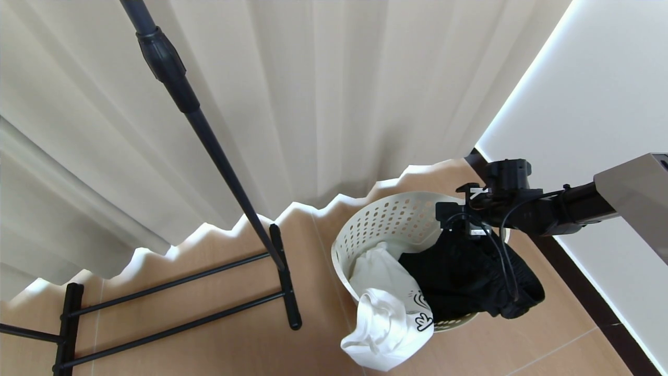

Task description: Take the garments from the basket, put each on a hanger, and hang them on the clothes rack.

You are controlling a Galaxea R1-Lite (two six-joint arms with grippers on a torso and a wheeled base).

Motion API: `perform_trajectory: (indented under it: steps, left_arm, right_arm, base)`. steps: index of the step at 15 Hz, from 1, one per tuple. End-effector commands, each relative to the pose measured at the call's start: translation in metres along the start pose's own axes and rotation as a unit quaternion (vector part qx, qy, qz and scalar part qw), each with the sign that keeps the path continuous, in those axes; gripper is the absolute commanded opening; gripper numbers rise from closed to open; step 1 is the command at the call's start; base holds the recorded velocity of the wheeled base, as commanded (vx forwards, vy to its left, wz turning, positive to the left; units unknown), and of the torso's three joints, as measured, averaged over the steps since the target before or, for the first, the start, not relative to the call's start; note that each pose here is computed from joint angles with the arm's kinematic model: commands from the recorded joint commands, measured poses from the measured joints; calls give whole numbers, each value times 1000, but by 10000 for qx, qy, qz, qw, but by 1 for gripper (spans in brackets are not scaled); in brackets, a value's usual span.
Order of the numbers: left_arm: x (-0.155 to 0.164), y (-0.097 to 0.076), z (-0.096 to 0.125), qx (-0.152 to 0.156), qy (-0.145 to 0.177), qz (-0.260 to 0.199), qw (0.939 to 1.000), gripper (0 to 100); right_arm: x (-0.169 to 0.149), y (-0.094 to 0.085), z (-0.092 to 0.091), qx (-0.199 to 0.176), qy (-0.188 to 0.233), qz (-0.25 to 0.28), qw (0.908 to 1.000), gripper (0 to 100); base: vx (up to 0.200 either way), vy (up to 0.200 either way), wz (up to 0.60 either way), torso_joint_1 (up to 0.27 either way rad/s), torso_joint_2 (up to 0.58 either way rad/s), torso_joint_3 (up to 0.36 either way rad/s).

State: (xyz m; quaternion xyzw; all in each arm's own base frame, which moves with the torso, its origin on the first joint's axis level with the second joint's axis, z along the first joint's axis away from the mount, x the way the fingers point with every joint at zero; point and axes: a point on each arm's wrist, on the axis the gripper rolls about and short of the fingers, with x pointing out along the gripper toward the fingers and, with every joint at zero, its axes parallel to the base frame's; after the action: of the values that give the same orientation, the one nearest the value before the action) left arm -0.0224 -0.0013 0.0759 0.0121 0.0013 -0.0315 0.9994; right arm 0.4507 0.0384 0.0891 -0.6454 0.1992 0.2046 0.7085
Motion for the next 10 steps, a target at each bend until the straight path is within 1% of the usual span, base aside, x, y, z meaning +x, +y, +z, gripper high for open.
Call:
perform_trajectory:
  steps: [1, 7, 10]
  left_arm:
    - [0, 0, 0, 1, 6, 0, 10000, 100]
    - [0, 0, 0, 1, 6, 0, 10000, 100]
    - [0, 0, 0, 1, 6, 0, 10000, 100]
  right_arm:
    - [1, 2, 6, 4, -60, 6, 10000, 0]
    - [-2, 2, 7, 25, -73, -39, 10000, 0]
    - [-18, -7, 3, 124, -67, -155, 9998, 0]
  base:
    - [0, 0, 0, 0, 0, 0]
    - [0, 0, 0, 0, 0, 0]
    - [0, 0, 0, 0, 0, 0]
